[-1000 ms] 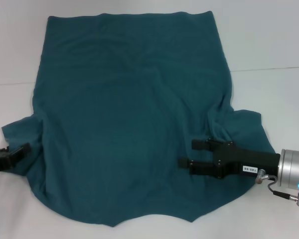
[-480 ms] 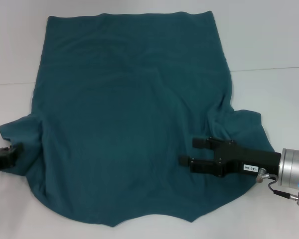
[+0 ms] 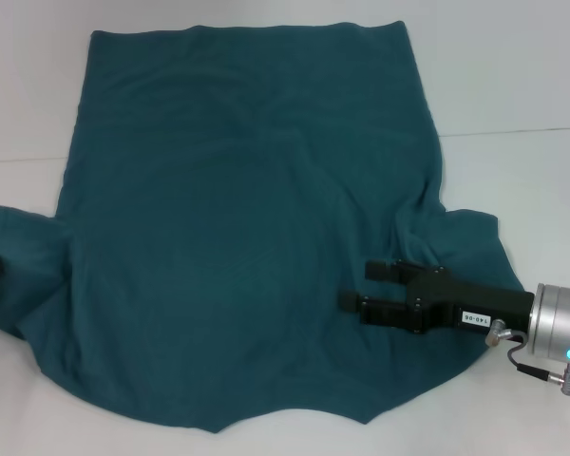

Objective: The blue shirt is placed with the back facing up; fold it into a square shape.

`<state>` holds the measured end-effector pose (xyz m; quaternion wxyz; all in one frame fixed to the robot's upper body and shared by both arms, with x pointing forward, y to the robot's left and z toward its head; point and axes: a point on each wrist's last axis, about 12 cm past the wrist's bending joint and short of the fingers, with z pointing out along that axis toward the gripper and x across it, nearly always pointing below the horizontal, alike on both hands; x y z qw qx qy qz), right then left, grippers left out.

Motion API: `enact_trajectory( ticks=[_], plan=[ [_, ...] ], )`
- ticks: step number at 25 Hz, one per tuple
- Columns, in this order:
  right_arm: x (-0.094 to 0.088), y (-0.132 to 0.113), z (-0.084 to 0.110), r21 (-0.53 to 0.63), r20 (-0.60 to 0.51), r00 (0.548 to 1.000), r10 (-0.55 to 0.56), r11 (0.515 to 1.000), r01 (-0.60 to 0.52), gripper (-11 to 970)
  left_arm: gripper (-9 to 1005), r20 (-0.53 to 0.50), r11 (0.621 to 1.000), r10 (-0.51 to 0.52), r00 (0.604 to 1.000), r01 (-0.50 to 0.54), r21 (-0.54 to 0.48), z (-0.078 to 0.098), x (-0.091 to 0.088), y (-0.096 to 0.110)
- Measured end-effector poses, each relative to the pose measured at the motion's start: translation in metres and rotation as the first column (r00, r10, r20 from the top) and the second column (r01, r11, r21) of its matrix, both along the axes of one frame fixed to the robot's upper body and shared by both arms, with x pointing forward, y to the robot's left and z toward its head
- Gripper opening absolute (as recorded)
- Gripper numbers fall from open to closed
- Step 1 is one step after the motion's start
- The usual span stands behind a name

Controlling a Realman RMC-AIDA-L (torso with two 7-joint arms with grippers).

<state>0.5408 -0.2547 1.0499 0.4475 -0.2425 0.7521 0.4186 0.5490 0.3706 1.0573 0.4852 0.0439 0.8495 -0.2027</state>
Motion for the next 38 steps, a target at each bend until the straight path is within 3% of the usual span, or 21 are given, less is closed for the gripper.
enact_trajectory(
  ticks=[27, 38],
  plan=[
    [-0.001, 0.002, -0.001, 0.016, -0.009, 1.0, 0.002, 1.0, -0.002, 911, 9, 0.053, 0.997, 0.014, 0.999, -0.018, 0.075, 0.028, 0.018, 0.016],
    [-0.001, 0.003, -0.001, 0.017, -0.009, 1.0, 0.004, 1.0, -0.004, 911, 11, 0.055, 0.999, -0.002, 0.998, 0.0, 0.034, 0.032, 0.019, 0.011]
  ],
)
